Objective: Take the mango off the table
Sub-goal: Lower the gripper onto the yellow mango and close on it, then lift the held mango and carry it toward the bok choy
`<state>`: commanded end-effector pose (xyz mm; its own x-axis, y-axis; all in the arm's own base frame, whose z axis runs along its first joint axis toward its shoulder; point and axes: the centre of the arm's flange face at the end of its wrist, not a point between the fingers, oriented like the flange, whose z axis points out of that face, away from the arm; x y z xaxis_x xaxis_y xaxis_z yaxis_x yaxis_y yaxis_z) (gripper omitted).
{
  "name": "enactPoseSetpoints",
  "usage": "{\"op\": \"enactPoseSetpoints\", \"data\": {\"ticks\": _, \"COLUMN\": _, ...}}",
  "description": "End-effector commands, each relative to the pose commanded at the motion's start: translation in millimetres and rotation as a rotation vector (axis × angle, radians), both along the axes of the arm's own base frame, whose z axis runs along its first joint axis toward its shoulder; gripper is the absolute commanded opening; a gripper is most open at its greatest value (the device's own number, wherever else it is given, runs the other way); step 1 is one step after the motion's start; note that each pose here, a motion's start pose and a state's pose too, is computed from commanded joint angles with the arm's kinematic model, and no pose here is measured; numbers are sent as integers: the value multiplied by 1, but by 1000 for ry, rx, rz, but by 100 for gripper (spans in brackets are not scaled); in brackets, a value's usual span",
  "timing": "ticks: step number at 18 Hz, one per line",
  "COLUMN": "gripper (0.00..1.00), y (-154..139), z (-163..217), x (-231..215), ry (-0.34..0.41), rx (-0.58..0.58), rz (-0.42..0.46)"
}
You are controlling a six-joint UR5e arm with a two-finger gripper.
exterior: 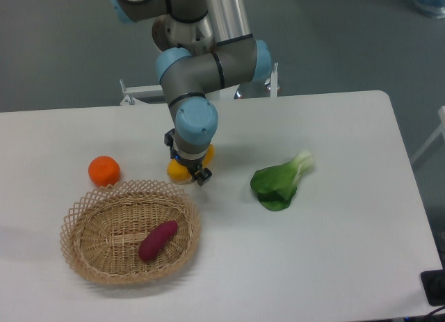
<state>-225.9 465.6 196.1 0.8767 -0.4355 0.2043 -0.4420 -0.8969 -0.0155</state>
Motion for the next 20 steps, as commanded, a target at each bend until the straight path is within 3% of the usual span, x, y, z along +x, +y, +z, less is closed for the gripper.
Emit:
{"op": "enactPoseSetpoints", "data": {"ticks": 9, "gripper": 50, "y": 8, "z": 28, "x": -17, "ry": 43, "rx": 49, "rz": 5}}
{"op": "enactPoseSetpoints", "data": {"ticks": 20, "gripper": 50, "y": 9, "z": 90, "x": -104, "ry": 143, "rx": 143, "rz": 108}}
